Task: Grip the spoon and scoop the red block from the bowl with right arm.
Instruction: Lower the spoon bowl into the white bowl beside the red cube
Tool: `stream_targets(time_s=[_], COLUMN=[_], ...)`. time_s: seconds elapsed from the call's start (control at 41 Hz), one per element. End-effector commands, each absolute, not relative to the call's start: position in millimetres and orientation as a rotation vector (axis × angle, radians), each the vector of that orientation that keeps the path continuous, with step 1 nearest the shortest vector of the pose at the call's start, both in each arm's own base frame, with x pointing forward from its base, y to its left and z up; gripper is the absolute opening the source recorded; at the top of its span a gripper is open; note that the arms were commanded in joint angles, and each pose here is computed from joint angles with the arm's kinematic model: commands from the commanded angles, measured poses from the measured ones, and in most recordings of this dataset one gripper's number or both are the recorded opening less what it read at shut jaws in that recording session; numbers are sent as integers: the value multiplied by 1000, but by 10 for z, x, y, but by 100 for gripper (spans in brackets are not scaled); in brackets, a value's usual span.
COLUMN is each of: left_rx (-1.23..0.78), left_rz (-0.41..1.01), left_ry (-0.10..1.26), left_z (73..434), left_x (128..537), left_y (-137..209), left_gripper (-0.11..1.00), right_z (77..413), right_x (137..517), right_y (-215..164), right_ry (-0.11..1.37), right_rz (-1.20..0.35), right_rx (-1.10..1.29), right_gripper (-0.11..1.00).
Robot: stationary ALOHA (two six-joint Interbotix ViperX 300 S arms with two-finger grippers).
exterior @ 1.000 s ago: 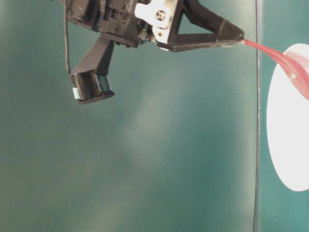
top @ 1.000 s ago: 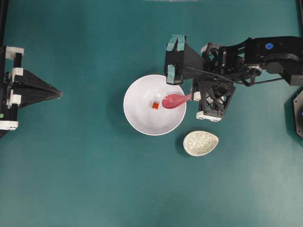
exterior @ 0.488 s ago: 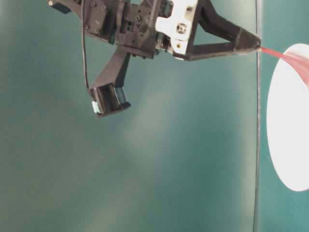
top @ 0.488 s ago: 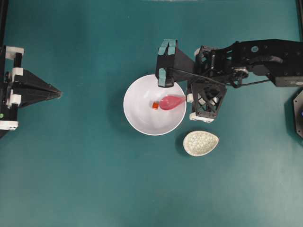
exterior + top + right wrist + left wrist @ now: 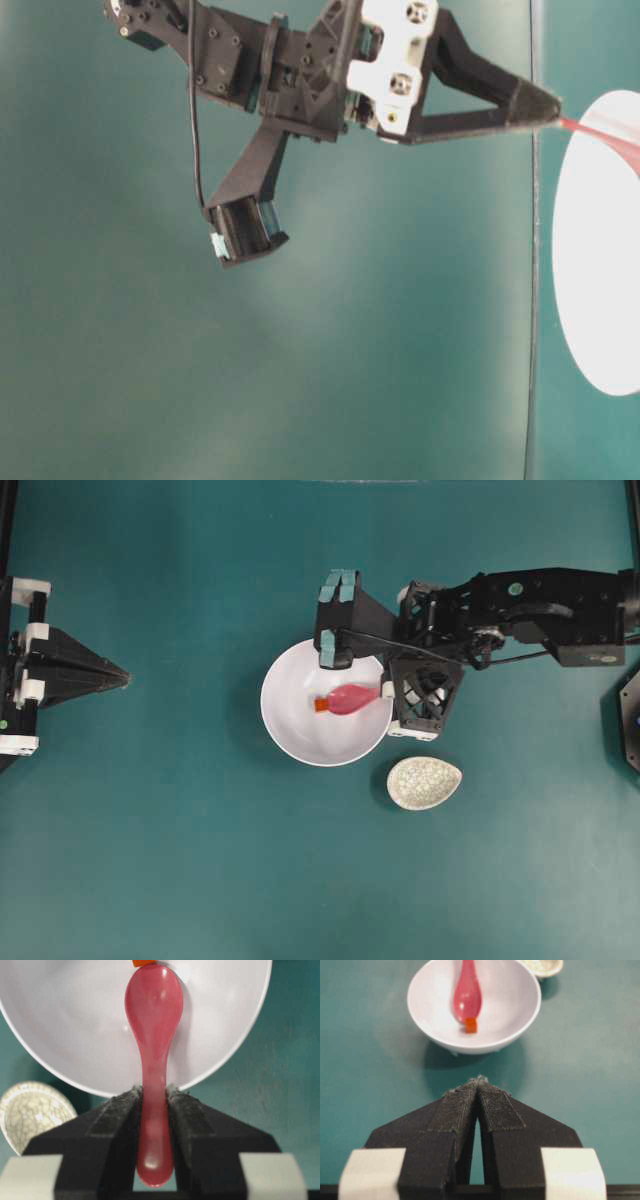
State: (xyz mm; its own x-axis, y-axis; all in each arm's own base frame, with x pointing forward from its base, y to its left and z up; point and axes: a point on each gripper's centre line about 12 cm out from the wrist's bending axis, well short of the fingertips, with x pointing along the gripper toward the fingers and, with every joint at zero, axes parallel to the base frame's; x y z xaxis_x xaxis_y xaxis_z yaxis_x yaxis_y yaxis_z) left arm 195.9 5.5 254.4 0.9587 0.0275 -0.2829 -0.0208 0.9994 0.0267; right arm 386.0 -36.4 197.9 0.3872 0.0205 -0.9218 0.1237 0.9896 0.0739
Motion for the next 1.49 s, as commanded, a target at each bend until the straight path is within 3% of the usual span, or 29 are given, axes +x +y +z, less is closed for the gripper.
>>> stream_targets(time_s=[0.0, 0.854, 1.464], left_rx=[28, 28, 27], left_rz=[27, 27, 26], left_ry=[272, 272, 269], left_z=[2606, 2606, 2615], left_x=[1984, 1984, 1983], left_y=[62, 62, 59], left_gripper=[-1, -1, -1], right_z=[2119, 2193, 2203], right_x=[3953, 4220, 4195], right_y=[-344, -234, -235], right_ry=[1118, 1033, 1013], right_rz=[-55, -9, -13], right_rx=[125, 83, 85], right_gripper=[24, 24, 24])
